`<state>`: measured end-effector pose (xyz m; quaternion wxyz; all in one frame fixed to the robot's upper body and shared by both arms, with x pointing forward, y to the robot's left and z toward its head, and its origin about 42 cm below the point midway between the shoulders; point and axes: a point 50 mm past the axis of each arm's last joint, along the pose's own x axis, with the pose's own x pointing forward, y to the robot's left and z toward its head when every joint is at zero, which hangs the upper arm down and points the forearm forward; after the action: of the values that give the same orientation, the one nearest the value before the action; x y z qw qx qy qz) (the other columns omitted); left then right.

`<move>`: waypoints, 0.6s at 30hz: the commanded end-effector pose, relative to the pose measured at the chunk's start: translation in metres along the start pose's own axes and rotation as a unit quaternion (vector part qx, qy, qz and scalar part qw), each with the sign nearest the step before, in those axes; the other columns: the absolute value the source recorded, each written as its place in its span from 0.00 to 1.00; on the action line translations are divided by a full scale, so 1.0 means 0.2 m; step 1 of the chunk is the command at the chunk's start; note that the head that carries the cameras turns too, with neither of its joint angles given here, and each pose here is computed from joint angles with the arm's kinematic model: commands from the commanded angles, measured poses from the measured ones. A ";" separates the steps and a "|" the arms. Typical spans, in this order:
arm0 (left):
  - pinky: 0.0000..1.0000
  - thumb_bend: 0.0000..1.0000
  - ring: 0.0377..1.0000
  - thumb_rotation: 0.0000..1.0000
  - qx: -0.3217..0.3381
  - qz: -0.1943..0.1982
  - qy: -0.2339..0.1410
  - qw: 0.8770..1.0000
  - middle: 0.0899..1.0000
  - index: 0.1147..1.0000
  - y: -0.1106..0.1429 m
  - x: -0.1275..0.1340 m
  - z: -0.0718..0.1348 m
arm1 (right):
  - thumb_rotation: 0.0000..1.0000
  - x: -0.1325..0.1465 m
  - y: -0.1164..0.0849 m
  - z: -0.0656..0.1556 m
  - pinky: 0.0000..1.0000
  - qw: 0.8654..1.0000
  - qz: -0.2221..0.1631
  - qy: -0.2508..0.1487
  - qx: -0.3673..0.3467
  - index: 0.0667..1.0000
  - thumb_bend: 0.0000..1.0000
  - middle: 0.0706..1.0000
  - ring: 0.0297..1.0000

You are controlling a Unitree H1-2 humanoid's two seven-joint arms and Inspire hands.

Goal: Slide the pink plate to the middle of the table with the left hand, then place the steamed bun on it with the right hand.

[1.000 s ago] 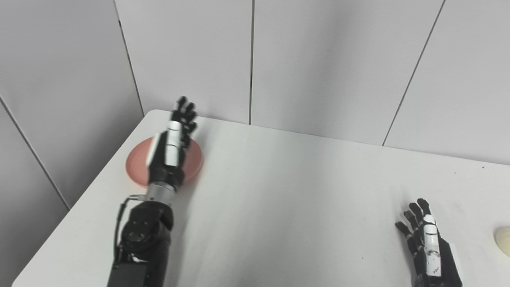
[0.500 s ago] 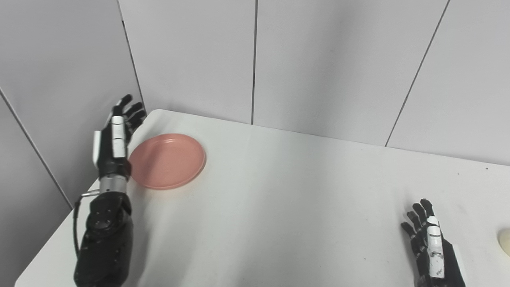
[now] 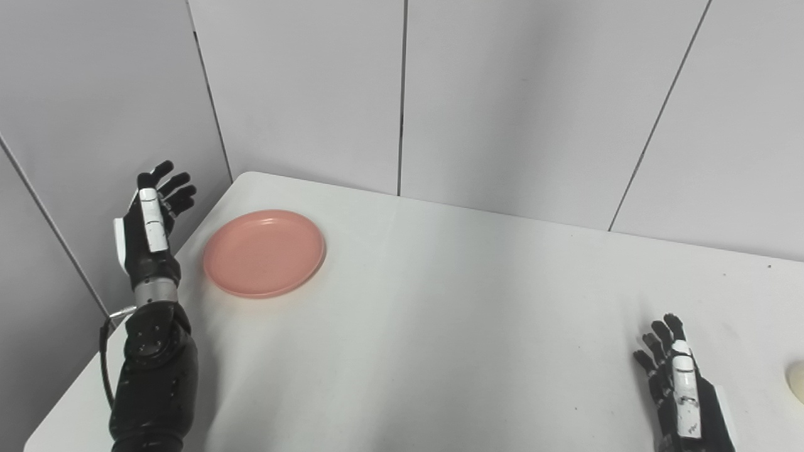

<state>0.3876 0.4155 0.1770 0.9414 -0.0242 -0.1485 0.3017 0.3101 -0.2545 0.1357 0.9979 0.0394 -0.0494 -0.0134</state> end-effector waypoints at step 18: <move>0.83 0.83 0.76 1.00 0.010 -0.018 -0.008 1.000 0.74 0.74 0.00 0.11 -0.04 | 0.92 0.01 -0.01 0.03 1.00 1.000 -0.006 -0.007 -0.002 0.96 0.40 0.96 0.96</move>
<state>0.3958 0.4176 0.1413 0.9502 -0.0215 -0.0982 0.2951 0.3098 -0.2546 0.1363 0.9979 0.0397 -0.0493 -0.0140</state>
